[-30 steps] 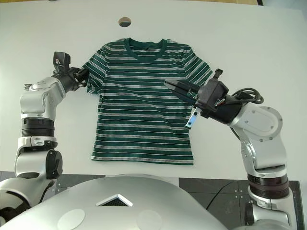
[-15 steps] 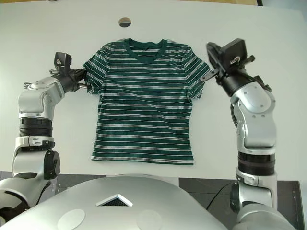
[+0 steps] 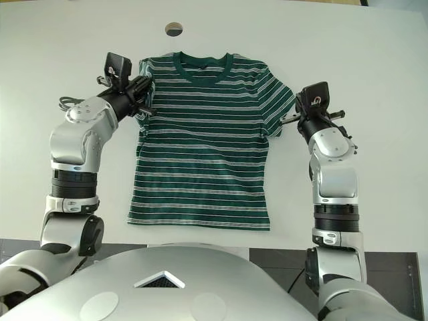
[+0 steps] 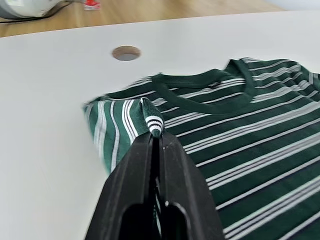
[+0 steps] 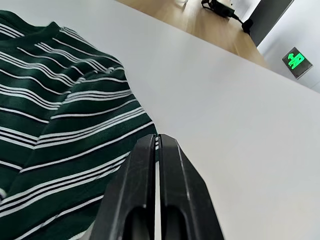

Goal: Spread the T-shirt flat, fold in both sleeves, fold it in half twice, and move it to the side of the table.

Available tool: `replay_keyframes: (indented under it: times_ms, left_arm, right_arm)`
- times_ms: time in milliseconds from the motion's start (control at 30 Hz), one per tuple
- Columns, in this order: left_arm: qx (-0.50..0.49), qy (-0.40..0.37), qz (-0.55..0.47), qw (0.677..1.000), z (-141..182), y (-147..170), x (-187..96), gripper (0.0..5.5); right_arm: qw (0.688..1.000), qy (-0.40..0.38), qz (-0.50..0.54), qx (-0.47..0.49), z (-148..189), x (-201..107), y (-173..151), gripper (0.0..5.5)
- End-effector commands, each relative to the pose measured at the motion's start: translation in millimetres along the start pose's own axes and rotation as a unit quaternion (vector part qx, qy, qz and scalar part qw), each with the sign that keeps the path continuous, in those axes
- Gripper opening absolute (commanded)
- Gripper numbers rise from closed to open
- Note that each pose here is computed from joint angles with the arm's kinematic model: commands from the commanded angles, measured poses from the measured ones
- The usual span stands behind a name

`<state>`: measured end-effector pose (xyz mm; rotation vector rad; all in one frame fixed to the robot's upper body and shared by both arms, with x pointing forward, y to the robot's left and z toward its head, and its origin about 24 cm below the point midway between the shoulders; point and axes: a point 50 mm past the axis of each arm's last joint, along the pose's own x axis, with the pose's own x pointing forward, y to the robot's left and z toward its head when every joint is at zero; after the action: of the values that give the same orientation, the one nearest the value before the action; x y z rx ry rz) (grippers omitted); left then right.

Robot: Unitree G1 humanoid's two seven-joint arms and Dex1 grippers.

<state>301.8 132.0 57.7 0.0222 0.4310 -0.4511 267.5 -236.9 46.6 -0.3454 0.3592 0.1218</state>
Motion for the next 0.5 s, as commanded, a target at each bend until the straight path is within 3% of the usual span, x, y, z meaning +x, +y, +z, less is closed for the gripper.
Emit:
replay_keyframes:
  times_ms: [33, 167, 500]
  left_arm:
    - [0.008, 0.004, -0.019, 1.0, 7, -19, 16, 0.12]
    - [0.003, 0.027, -0.022, 0.999, -3, -26, 30, 0.56]
    - [0.004, 0.044, -0.012, 0.999, -22, -26, 36, 1.97]
  right_arm:
    - [1.0, -0.001, -0.011, 0.01, 3, 7, -1, 0.1]
    - [0.998, -0.002, -0.018, 0.052, 4, 13, -3, 0.36]
    - [0.995, 0.015, -0.012, 0.096, 6, 27, -2, 2.05]
